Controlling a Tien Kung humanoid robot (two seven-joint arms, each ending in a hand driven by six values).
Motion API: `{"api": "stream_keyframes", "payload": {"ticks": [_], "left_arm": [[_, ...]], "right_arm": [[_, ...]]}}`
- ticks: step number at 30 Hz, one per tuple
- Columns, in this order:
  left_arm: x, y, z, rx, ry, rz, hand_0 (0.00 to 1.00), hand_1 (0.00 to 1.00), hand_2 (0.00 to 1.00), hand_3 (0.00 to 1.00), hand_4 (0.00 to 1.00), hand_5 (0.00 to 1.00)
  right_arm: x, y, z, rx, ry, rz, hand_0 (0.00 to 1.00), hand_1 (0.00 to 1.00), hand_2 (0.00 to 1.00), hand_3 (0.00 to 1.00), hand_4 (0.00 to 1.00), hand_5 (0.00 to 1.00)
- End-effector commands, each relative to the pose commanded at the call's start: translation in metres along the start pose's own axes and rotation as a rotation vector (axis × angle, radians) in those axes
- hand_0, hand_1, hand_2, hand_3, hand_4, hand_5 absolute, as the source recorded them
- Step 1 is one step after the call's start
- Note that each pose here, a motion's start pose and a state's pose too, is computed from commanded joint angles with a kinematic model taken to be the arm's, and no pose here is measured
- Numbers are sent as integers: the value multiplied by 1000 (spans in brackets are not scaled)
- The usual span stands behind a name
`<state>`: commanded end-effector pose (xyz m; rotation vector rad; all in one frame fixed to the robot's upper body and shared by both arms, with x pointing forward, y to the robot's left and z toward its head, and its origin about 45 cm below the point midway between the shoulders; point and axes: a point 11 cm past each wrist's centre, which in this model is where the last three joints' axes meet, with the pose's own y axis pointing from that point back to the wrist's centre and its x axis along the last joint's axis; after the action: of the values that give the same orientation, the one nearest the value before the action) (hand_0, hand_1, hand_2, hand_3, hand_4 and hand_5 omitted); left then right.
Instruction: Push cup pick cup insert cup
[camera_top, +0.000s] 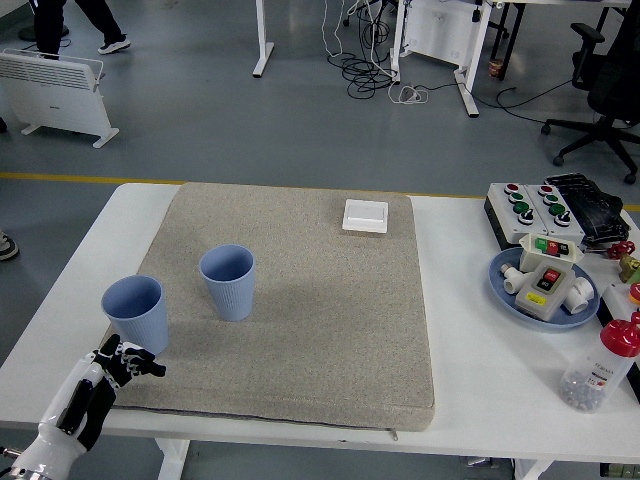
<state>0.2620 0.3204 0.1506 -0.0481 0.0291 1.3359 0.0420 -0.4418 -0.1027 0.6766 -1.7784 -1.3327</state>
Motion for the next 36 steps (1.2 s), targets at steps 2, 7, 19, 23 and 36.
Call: {"api": "stream_keyframes", "payload": {"ticks": [2,7,19,23,36], "left_arm": [[2,-3,-3,25,-13,-1,582,489,473,450,636,998],[9,-6,-7,56,-46,4,599,496,477,456,638,998],[19,-15,-11,96,-130,-10,630,504,480,459,637,998],[23,-20,-9,99,-149,-12,639,504,481,462,636,998],[38,-22,-15,137,-213,-14,654,506,483,464,638,998]], "right_arm": [[0,0,0,-1,1,0,724,646,647,578,127,471],[0,0,1,-2,-4,0,724,646,647,578,127,473],[0,-1,4,-8,-1,1,724,646,647,577,127,473],[0,-1,5,-9,-1,1,724,646,647,578,127,472],[-1,-1,5,-10,-5,-2,724,646,648,577,127,472]]}}
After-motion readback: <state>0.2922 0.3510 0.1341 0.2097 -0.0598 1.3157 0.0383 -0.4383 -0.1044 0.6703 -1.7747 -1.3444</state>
